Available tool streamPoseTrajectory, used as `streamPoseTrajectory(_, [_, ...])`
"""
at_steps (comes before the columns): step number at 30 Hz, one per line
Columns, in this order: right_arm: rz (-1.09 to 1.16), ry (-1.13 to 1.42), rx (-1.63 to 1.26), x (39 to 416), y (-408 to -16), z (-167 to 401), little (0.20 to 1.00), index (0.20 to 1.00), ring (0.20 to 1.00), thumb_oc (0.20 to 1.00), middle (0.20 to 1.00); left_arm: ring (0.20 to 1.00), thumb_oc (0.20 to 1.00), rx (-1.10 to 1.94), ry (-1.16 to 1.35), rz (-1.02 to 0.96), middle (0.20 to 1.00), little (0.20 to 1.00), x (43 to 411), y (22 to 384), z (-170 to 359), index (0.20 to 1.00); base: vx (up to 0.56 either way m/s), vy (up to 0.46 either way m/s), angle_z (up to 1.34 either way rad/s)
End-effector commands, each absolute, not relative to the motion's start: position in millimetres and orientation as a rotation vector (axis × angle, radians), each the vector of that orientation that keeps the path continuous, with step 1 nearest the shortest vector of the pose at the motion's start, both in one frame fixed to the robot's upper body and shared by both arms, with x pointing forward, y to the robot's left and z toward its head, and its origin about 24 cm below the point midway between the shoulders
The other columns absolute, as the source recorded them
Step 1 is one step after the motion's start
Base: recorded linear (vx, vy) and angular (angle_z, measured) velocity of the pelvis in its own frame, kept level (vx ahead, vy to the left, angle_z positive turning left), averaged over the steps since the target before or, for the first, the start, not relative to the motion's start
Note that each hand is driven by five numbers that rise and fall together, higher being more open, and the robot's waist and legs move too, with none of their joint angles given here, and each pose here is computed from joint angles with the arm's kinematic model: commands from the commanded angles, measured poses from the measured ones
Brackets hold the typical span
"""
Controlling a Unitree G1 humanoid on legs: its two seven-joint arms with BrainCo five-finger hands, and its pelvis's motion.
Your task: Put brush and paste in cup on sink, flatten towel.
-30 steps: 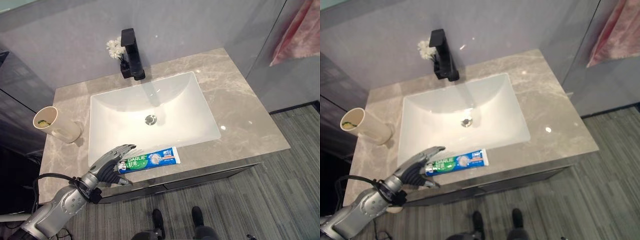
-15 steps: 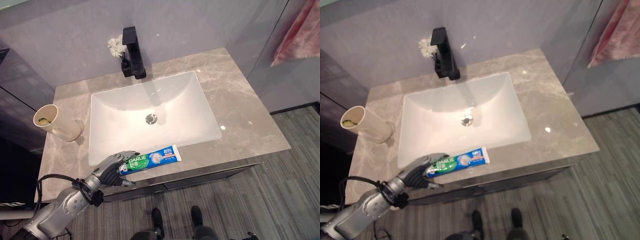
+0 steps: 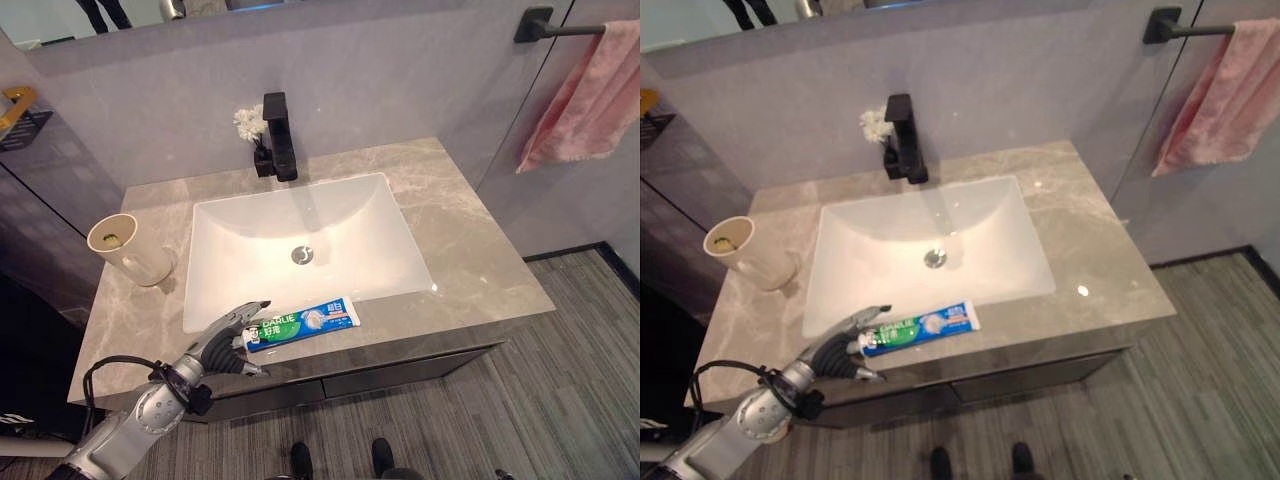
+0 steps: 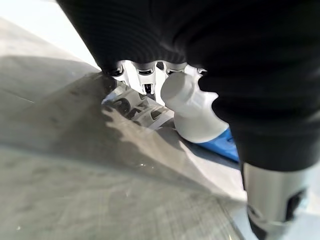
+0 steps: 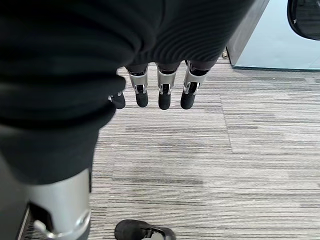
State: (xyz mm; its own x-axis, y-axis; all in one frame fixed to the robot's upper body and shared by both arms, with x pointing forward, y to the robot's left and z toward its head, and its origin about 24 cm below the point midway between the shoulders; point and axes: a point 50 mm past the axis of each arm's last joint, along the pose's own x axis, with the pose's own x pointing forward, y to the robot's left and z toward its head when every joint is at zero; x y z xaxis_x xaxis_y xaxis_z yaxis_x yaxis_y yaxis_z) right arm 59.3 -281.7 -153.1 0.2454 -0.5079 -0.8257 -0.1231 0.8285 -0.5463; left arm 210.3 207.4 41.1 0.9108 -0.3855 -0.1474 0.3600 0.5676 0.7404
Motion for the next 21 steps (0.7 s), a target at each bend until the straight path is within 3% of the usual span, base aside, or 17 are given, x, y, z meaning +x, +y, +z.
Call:
streamPoseTrajectory(1, [-0.299,1.340,-0.577,57.5,-280.5,-154.1,1.000,1.000,1.000,1.000,1.000,1.000,1.000,0.797,-0.009,-0.435,1.000,1.000,206.9,208.8,40.3,1.000,0.00,0.000,0.00])
streamPoseTrajectory(14, [-0.299,1.361,-0.564,51.3,-276.8,-156.3,1.000,1.000,1.000,1.000,1.000,1.000,1.000,0.766,-0.003,-0.402,1.000,1.000,206.6,208.7,39.3,1.000,0.00,0.000,0.00])
streamPoseTrajectory(16, [-0.299,1.359,-0.560,51.1,-276.0,-156.6,1.000,1.000,1.000,1.000,1.000,0.947,0.947,0.803,-0.034,-0.416,0.947,0.947,207.8,206.8,43.9,0.947,0.00,0.000,0.00])
streamPoseTrajectory(21, [-0.299,1.357,-0.560,50.7,-275.7,-156.6,1.000,1.000,1.000,1.000,1.000,0.918,0.918,0.853,-0.047,-0.450,0.918,0.918,208.8,203.4,43.2,0.918,0.00,0.000,0.00])
